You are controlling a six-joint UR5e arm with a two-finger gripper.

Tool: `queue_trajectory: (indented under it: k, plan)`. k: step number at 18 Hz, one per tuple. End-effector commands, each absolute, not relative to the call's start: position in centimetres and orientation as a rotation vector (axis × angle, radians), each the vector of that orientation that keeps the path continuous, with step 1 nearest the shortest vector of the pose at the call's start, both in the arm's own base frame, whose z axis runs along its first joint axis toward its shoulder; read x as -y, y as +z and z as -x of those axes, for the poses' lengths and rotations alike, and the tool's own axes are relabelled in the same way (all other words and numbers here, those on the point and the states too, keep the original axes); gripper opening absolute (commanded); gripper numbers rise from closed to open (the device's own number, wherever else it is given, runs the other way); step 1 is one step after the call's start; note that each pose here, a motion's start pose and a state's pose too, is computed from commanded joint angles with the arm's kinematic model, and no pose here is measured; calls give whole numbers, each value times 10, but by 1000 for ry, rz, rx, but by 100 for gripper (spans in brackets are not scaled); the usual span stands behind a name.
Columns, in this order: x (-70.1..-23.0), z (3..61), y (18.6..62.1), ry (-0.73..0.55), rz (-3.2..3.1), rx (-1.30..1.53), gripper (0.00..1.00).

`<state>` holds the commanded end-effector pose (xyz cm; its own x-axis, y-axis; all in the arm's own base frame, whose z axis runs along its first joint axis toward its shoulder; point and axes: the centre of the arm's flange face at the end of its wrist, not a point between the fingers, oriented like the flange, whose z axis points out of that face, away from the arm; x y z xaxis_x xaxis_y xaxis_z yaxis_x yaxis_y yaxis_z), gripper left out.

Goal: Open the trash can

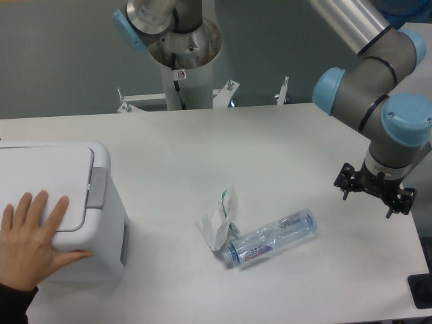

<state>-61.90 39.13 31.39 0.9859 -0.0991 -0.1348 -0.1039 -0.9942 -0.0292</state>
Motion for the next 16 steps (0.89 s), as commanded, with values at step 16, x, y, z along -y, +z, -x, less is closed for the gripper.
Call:
queue_trajectory:
  k: [16]
  plan:
    - [-410,609,316,119,2971,-22,100]
